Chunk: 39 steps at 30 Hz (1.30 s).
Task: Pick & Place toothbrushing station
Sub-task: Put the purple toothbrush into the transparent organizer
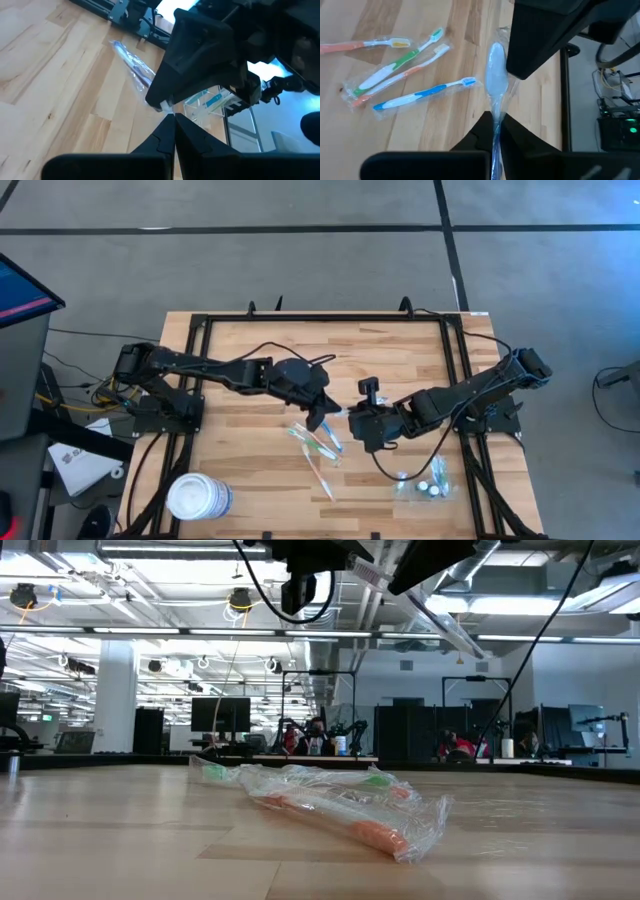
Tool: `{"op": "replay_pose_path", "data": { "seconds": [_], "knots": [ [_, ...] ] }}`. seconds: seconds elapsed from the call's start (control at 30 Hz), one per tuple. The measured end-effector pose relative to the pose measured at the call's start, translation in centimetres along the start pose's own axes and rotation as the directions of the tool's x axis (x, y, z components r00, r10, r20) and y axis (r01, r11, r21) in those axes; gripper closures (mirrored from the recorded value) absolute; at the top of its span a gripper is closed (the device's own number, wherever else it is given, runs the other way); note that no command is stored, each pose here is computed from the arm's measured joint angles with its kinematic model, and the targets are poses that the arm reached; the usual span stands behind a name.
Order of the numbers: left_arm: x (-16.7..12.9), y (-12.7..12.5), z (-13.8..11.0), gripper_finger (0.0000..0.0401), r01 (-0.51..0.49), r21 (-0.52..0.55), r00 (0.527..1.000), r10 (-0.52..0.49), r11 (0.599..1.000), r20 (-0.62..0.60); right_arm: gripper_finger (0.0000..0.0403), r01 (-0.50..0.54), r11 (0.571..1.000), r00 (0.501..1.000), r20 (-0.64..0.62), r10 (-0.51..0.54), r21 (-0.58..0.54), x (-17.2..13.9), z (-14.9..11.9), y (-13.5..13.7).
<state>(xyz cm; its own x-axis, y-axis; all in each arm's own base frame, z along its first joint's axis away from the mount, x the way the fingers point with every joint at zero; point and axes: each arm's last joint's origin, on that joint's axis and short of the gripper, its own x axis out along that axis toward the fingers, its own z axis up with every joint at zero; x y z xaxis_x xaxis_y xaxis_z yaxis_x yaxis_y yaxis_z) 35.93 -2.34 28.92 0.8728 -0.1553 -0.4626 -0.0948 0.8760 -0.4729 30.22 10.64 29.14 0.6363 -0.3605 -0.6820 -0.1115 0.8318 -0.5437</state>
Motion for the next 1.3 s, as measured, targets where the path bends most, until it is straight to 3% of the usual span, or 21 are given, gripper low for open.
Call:
{"op": "replay_pose_path", "data": {
  "seconds": [0.4, 0.6, 0.73, 0.93, 1.3],
  "knots": [
    [-1.1, -0.3, 0.5, 0.038, 0.004, 0.08, 1.0, -0.006, 0.997, 0.026, 0.0401, -0.081, 0.997, 0.997, 0.008, 0.081, 0.006, -0.3, -0.1, 0.0],
    [-2.5, -1.0, 1.2, 0.0372, -0.021, 0.142, 0.996, 0.009, 0.99, 0.087, 0.0402, -0.163, 0.984, 0.982, 0.104, 0.155, 0.072, -2.0, 0.0, -0.5],
    [-2.6, -0.9, 1.2, 0.0372, -0.032, 0.142, 0.995, 0.019, 0.989, 0.093, 0.0402, -0.254, 0.961, 0.943, 0.247, 0.222, 0.106, -4.0, -0.3, -0.8],
    [-2.6, -0.9, 1.3, 0.0375, -0.051, 0.148, 0.994, 0.036, 0.988, 0.106, 0.0402, -0.318, 0.937, 0.882, 0.407, 0.238, 0.141, -6.8, -2.0, -0.6],
    [-2.6, -0.9, 1.3, 0.0375, -0.054, 0.148, 0.993, 0.037, 0.988, 0.111, 0.0403, -0.414, 0.89, 0.788, 0.565, 0.245, 0.193, -8.9, -4.4, 0.4]
  ]
}}
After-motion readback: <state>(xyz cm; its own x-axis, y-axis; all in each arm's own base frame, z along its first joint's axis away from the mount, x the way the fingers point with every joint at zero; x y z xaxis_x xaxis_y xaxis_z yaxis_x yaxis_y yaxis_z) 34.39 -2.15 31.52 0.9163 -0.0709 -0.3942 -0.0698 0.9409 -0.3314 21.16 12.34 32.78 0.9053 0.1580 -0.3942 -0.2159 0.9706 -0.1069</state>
